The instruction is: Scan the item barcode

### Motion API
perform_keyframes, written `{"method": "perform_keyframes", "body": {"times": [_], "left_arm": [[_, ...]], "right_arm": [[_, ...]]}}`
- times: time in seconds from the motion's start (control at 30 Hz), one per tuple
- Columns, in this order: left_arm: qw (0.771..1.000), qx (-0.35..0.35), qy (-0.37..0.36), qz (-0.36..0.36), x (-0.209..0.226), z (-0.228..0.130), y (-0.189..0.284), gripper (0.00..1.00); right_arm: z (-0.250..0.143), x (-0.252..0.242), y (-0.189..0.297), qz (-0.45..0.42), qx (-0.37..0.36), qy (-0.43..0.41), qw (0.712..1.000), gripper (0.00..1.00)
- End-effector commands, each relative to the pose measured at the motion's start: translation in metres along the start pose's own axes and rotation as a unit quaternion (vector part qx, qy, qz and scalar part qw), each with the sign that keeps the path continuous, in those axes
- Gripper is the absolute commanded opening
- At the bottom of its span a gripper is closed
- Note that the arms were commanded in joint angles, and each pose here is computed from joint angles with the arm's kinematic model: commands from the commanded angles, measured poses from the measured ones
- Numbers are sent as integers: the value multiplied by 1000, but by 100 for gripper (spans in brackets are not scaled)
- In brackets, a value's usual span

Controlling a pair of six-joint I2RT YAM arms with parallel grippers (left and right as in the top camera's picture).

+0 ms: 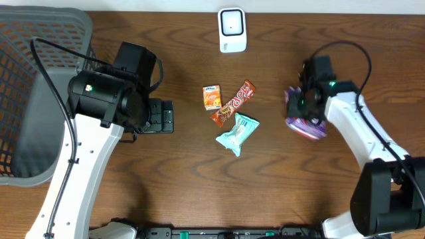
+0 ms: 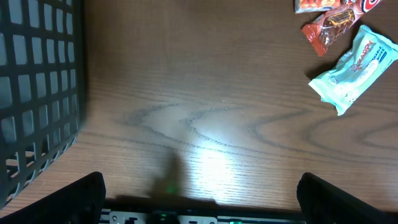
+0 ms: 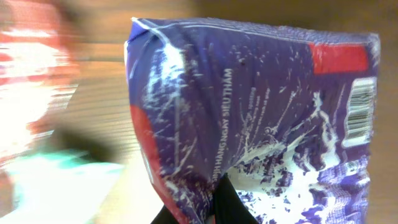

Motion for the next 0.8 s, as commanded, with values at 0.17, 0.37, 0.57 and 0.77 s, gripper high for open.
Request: {"method": "perform_keyframes", "body": {"times": [0.17,0.37,0.57,0.77], "left_arm": [[1000,4,3,4,2,0,-2,98],[1000,4,3,4,2,0,-2,98],[1000,4,3,4,2,0,-2,98],[1000,4,3,4,2,0,-2,98]], "right_arm": [[0,80,60,354,60,76,930,1],[-16,79,42,387,102,37,916,1],[-28,59,18,450,127,-25,884,1],[-16,7,2,425,93,-87,896,6]]}}
Point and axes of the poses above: each gripper's point midway between its finger pads, its own y axis back along the fingers, its own x axis along the line the jaws close on, z = x × y, the point moved 6 cm from there along y, back along the fingers, and after that the axes turned 9 degrees about -y, right-handed, at the moved point
